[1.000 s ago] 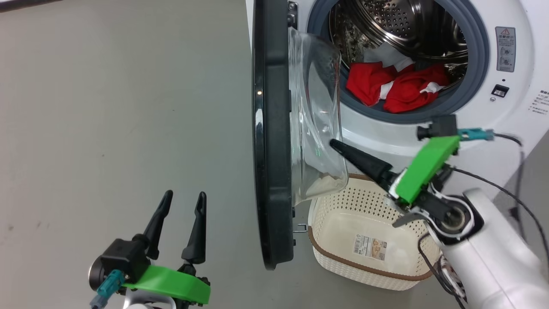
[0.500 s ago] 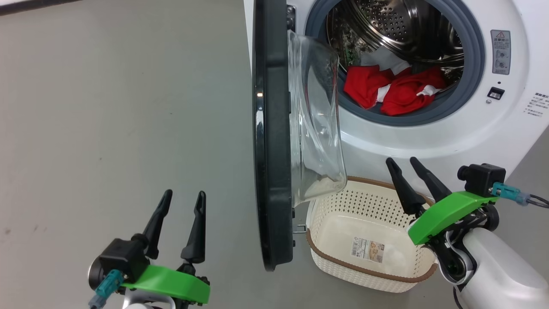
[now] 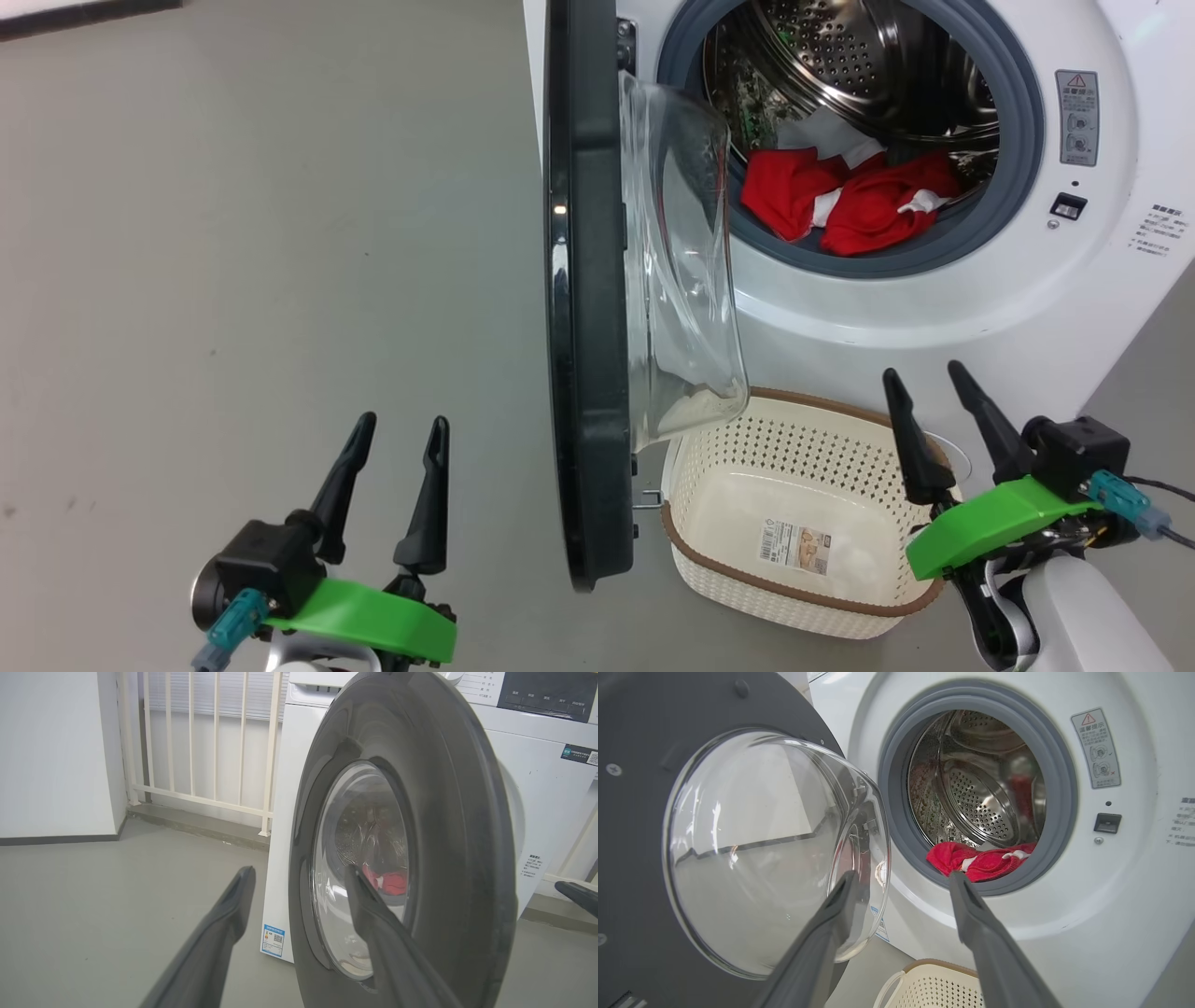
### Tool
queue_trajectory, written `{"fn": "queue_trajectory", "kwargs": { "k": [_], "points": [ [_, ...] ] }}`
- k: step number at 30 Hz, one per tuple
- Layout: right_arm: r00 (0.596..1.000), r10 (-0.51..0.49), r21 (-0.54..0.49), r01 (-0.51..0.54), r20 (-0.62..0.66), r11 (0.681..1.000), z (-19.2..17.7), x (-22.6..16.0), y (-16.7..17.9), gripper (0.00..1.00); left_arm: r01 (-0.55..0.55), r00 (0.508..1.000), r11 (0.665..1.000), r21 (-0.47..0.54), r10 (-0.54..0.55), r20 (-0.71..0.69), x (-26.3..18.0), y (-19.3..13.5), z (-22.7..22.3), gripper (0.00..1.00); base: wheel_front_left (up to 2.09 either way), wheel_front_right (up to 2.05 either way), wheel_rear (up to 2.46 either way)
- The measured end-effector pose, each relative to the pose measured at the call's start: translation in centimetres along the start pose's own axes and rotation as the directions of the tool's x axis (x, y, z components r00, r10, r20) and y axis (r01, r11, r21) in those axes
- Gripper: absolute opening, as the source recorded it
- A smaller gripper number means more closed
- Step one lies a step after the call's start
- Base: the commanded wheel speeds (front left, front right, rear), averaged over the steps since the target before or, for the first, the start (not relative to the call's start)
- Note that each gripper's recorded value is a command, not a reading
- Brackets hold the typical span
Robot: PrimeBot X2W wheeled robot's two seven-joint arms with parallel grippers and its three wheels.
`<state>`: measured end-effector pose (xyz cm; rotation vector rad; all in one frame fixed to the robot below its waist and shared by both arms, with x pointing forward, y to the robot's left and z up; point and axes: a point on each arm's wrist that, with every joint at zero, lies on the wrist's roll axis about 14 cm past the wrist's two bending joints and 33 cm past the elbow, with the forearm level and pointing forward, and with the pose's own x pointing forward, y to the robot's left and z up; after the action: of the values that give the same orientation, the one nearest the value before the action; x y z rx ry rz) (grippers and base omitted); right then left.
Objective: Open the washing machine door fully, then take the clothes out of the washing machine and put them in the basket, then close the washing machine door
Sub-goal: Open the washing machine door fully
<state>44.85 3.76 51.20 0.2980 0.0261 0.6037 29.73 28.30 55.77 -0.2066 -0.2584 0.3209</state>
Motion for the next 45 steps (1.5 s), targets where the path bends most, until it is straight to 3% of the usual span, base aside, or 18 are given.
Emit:
{"fn": "queue_trajectory", "kwargs": {
  "k": [16, 44, 45],
  "points": [
    [0.998, -0.038, -0.045, 0.04, 0.051, 0.998, 1.0, -1.8, -0.3, 1.0, 0.009, 1.0, 1.0, 0.0, -0.009, -0.002, -0.5, -0.1, -0.1, 1.0, 0.0, 0.0, 0.0],
    [1.0, -0.024, -0.02, 0.024, 0.017, 1.0, -0.2, -2.7, 0.5, 1.0, 0.005, 1.0, 1.0, 0.015, -0.004, -0.017, -0.7, 0.2, -0.6, 1.0, 0.0, 0.0, 0.0],
    [1.0, -0.019, -0.02, 0.019, 0.015, 1.0, -0.2, -2.7, 0.6, 1.0, 0.003, 1.0, 1.0, 0.011, -0.002, -0.018, -0.7, 0.2, -0.6, 0.49, 0.0, 0.0, 0.0]
  ]
}}
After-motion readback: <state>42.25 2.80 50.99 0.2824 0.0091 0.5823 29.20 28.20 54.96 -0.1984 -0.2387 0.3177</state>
